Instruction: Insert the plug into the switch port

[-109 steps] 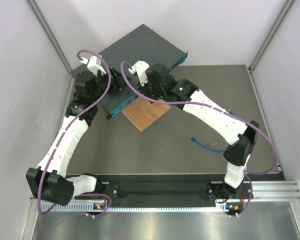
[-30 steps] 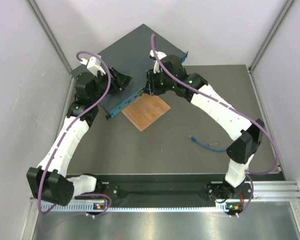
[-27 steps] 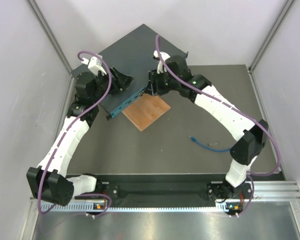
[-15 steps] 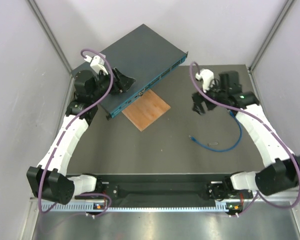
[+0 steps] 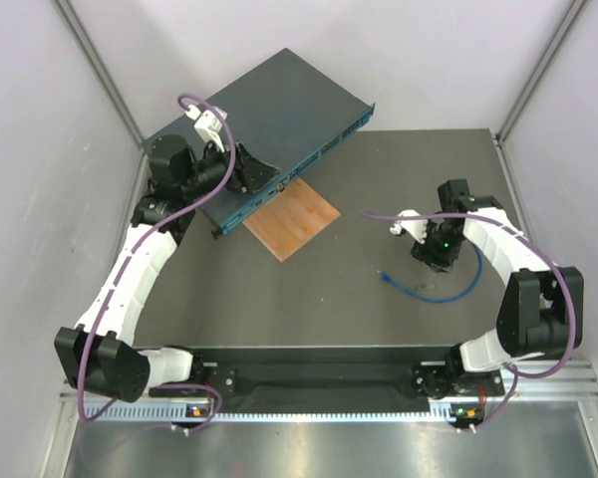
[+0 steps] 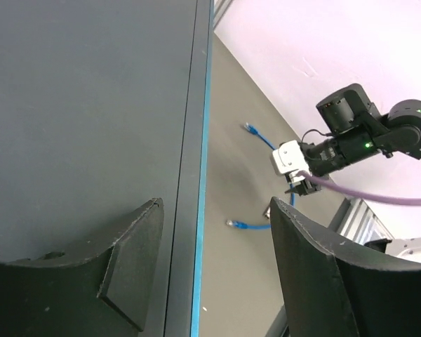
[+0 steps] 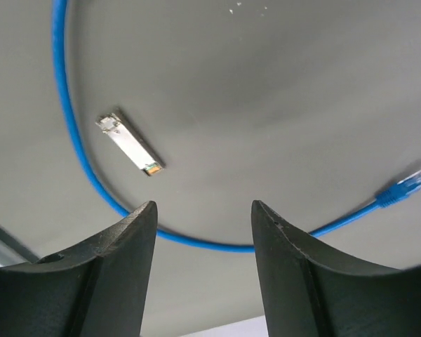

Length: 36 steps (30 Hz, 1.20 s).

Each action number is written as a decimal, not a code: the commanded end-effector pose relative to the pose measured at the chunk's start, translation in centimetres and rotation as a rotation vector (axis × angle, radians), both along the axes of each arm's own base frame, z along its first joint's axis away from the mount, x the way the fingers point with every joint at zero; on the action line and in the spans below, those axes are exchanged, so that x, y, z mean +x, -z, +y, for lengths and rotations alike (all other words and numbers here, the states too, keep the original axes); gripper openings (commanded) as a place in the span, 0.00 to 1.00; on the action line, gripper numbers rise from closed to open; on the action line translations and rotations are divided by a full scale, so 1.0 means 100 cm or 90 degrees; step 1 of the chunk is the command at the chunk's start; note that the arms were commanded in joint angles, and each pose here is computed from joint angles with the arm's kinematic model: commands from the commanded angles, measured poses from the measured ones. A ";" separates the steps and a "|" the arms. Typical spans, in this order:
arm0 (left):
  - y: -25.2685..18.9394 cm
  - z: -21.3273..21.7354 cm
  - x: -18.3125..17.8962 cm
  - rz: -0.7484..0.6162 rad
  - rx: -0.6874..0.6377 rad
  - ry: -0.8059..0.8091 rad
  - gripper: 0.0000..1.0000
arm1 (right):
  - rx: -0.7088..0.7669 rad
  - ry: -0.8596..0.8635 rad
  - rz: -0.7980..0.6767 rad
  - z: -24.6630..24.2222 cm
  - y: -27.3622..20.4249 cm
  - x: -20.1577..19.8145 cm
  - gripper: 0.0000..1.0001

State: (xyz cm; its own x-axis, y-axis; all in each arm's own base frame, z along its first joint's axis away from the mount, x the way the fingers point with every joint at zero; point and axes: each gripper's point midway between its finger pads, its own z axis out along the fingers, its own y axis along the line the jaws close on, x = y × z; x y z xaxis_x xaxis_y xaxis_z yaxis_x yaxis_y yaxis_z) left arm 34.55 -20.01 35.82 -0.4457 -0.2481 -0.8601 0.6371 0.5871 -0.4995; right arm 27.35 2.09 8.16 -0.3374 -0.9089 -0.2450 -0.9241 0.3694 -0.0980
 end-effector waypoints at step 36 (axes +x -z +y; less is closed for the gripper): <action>-0.030 -0.005 0.006 -0.037 -0.043 0.012 0.65 | 0.040 -0.093 -0.110 0.078 -0.021 0.030 0.00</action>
